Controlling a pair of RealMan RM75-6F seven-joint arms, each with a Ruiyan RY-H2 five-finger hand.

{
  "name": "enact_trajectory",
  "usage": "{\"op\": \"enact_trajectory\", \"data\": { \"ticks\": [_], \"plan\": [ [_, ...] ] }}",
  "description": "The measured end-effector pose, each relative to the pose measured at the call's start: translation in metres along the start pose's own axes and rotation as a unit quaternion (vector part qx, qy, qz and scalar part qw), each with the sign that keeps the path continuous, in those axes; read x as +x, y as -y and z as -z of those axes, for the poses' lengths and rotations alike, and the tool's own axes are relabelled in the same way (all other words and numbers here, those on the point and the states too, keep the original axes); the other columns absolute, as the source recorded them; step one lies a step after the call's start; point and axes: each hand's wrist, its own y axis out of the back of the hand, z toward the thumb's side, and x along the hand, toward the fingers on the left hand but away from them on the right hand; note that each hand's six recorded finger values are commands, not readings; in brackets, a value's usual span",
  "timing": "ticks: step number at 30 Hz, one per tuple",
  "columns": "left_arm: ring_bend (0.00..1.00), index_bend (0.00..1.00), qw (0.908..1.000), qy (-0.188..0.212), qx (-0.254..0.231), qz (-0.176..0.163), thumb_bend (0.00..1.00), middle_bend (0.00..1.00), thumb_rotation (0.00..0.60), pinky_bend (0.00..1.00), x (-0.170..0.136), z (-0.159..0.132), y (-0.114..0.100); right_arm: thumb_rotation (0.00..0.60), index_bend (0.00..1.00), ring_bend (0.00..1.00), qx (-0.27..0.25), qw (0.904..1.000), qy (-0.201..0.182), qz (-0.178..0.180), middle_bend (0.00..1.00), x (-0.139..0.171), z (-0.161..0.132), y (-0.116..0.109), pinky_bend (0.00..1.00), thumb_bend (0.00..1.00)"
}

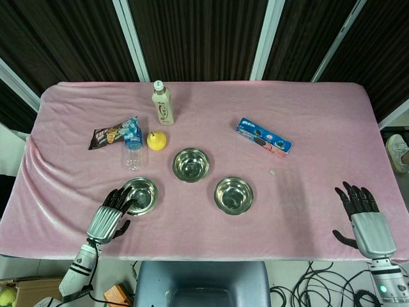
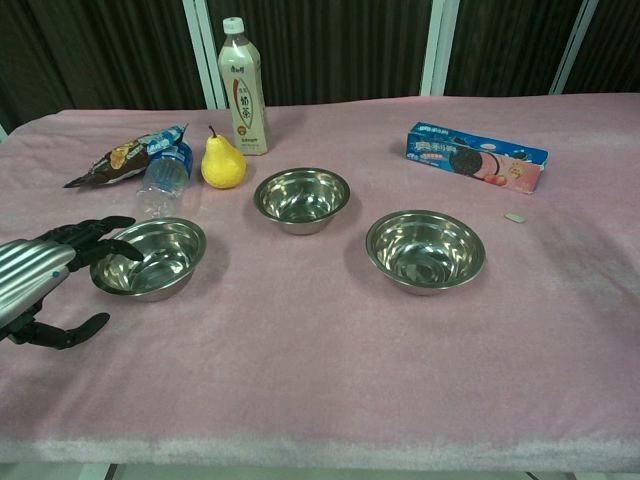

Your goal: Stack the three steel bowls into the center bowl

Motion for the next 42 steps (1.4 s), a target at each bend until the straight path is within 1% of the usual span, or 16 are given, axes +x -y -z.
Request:
{"op": "enact_trajectory", "data": {
  "ticks": [2,6,10,15,21,24,27,31,33,37,39,42],
  "plan": [
    [0.00,0.29,1.0000,0.000,-0.003,-0.001,0.38,0.03,0.600,0.11,0.002,-0.001,0.000,0.600,0.00,0.00,-0.001,1.0000,0.000,0.000,0.00,0.000,0.000,0.000,0.00,0.26],
    [0.00,0.38,0.9999,0.003,-0.009,-0.008,0.39,0.07,0.600,0.11,0.004,-0.002,-0.001,0.600,0.00,0.00,-0.002,1.0000,-0.002,0.000,0.00,0.001,-0.001,0.000,0.00,0.26],
    [0.01,0.47,0.9997,0.009,-0.010,-0.020,0.40,0.11,0.600,0.11,0.009,-0.004,-0.002,0.600,0.00,0.00,-0.001,1.0000,-0.003,-0.002,0.00,0.002,-0.001,0.000,0.00,0.26],
    [0.03,0.55,0.9993,0.010,-0.009,-0.034,0.41,0.15,0.600,0.11,0.017,-0.005,-0.002,0.600,0.00,0.00,-0.002,1.0000,-0.003,-0.003,0.00,0.003,0.001,-0.001,0.00,0.26],
    [0.03,0.61,0.9989,0.011,-0.009,-0.044,0.43,0.17,0.600,0.11,0.022,-0.006,-0.001,0.600,0.00,0.00,-0.006,1.0000,0.003,0.004,0.00,0.005,0.005,-0.005,0.00,0.26],
    [0.03,0.62,0.9980,0.013,-0.022,-0.058,0.43,0.18,0.600,0.11,0.023,-0.008,-0.006,0.600,0.00,0.00,-0.007,1.0000,0.003,0.005,0.00,0.006,0.006,-0.005,0.00,0.26],
    [0.03,0.63,0.9958,0.017,-0.038,-0.081,0.42,0.19,0.600,0.11,0.024,-0.010,-0.014,0.600,0.00,0.00,-0.008,0.9999,0.003,0.006,0.00,0.007,0.006,-0.006,0.00,0.26],
    [0.03,0.63,0.9909,0.027,-0.059,-0.118,0.42,0.18,0.600,0.11,0.032,-0.015,-0.031,0.600,0.00,0.00,-0.010,0.9999,0.004,0.008,0.00,0.008,0.007,-0.007,0.00,0.26],
    [0.03,0.63,0.9887,0.031,-0.067,-0.131,0.41,0.18,0.600,0.11,0.036,-0.019,-0.039,0.600,0.00,0.00,-0.012,0.9999,0.005,0.010,0.00,0.009,0.008,-0.008,0.00,0.26],
    [0.03,0.63,0.9819,0.048,-0.079,-0.166,0.41,0.19,0.600,0.11,0.054,-0.034,-0.064,0.600,0.00,0.00,-0.016,0.9998,0.005,0.014,0.00,0.010,0.009,-0.011,0.00,0.26],
    [0.04,0.63,0.9797,0.056,-0.080,-0.175,0.41,0.19,0.600,0.11,0.064,-0.043,-0.074,0.600,0.00,0.00,-0.018,0.9997,0.005,0.016,0.00,0.011,0.009,-0.012,0.00,0.26],
    [0.04,0.63,0.9797,0.064,-0.076,-0.174,0.40,0.20,0.600,0.11,0.081,-0.058,-0.082,0.600,0.00,0.00,-0.021,0.9996,0.005,0.018,0.00,0.012,0.011,-0.014,0.00,0.26]
  ]
}}
